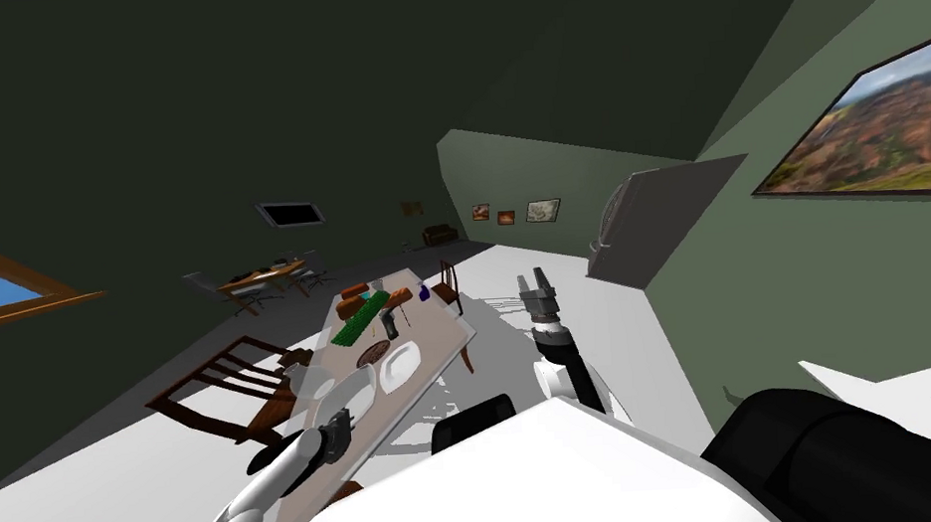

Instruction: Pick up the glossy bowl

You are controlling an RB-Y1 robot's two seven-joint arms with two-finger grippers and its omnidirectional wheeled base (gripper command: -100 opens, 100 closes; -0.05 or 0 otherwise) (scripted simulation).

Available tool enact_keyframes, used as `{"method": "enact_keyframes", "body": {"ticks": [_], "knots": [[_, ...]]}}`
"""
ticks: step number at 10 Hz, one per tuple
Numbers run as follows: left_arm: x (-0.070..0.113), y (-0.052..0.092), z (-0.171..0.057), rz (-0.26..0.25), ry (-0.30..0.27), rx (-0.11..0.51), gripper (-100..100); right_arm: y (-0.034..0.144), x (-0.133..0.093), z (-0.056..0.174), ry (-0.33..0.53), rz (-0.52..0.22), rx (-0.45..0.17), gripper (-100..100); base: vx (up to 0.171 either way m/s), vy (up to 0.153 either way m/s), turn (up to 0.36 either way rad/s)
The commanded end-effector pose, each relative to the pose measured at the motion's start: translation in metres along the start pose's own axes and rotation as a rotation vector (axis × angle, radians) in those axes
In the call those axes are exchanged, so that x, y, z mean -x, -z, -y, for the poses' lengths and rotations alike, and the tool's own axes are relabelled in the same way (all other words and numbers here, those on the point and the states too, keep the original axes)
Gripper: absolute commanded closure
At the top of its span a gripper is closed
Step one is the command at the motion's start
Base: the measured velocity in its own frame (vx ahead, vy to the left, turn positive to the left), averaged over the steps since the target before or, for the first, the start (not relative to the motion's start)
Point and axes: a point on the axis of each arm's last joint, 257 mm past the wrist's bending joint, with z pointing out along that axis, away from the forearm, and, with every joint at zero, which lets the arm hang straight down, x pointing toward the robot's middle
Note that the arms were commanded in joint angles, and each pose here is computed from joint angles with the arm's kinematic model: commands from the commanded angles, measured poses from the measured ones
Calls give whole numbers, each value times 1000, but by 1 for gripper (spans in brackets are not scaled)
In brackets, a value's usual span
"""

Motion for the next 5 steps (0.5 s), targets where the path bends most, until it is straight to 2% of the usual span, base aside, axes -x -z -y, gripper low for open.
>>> {"method": "enact_keyframes", "body": {"ticks": [1,4,5], "knots": [[-22,-4,1,-22,-6,8,100,0,0,0,0,0,0,0,-15,51,183],[-12,-4,0,18,-66,15,100,0,0,0,0,0,0,0,-2,10,-15],[-57,-6,16,-42,-43,3,100,0,0,0,0,0,0,0,-8,44,315]]}}
